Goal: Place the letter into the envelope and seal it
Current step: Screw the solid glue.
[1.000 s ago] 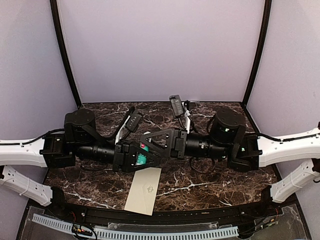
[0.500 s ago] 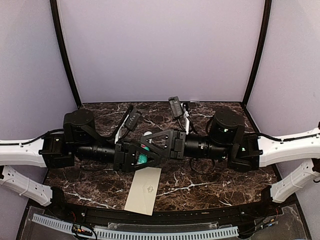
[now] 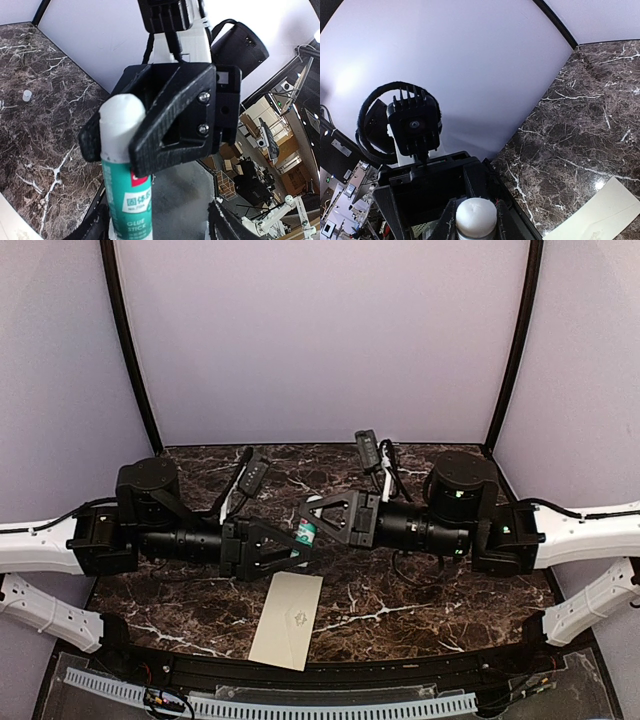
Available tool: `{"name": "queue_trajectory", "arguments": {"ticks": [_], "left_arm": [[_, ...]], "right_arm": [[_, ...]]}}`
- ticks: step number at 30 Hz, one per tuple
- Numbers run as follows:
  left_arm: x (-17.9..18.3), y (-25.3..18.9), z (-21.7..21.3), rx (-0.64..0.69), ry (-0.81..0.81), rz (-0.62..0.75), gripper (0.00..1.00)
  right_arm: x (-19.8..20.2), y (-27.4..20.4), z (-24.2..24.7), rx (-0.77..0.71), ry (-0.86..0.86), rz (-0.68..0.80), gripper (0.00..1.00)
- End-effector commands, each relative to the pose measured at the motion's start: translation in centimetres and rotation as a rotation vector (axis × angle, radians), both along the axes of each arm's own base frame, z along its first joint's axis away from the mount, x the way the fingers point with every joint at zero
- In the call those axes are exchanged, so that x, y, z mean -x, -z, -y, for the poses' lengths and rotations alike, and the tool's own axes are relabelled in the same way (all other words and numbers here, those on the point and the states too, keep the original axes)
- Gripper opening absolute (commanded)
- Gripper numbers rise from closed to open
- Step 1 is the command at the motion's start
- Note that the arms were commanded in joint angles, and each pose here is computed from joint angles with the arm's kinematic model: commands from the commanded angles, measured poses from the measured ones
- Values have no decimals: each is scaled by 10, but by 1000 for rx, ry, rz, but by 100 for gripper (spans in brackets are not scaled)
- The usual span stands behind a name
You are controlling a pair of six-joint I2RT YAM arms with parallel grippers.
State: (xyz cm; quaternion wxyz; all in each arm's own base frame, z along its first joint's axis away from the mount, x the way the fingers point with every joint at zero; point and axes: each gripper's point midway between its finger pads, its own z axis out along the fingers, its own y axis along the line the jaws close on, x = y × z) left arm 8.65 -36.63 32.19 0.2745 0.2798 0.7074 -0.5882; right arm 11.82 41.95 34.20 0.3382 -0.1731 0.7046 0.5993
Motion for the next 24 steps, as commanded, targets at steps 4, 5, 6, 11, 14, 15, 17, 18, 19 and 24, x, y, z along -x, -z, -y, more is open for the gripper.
{"name": "queue_trajectory", "arguments": {"ticks": [4, 5, 6, 11, 14, 15, 17, 18, 19, 24], "left_arm": [[-4, 23, 4, -84, -21, -33, 59], [-4, 23, 4, -85, -21, -34, 56], [-5, 25, 5, -89, -21, -36, 53], [-5, 25, 7, -84, -20, -37, 33], [-6, 25, 6, -82, -30, -35, 23], [-7, 25, 6, -81, -32, -36, 21], [-6, 25, 5, -80, -32, -37, 14], [-5, 26, 5, -81, -27, -38, 9], [-5, 26, 5, -78, -24, -39, 6], [5, 21, 7, -40, 31, -40, 0]], "right_arm": [[-4, -25, 7, -62, 24, 3, 9], [-4, -25, 7, -63, 23, 3, 9], [-4, -25, 7, -62, 22, 3, 9], [-3, -25, 6, -62, 16, 4, 9], [-3, -24, 6, -60, 12, 4, 9], [-4, -23, 6, -59, 12, 3, 9], [-3, -22, 6, -60, 5, 1, 8], [-5, -22, 7, -63, 8, -1, 8], [-3, -22, 7, -70, -8, -1, 8], [11, -37, 9, -155, -134, 42, 5]]}}
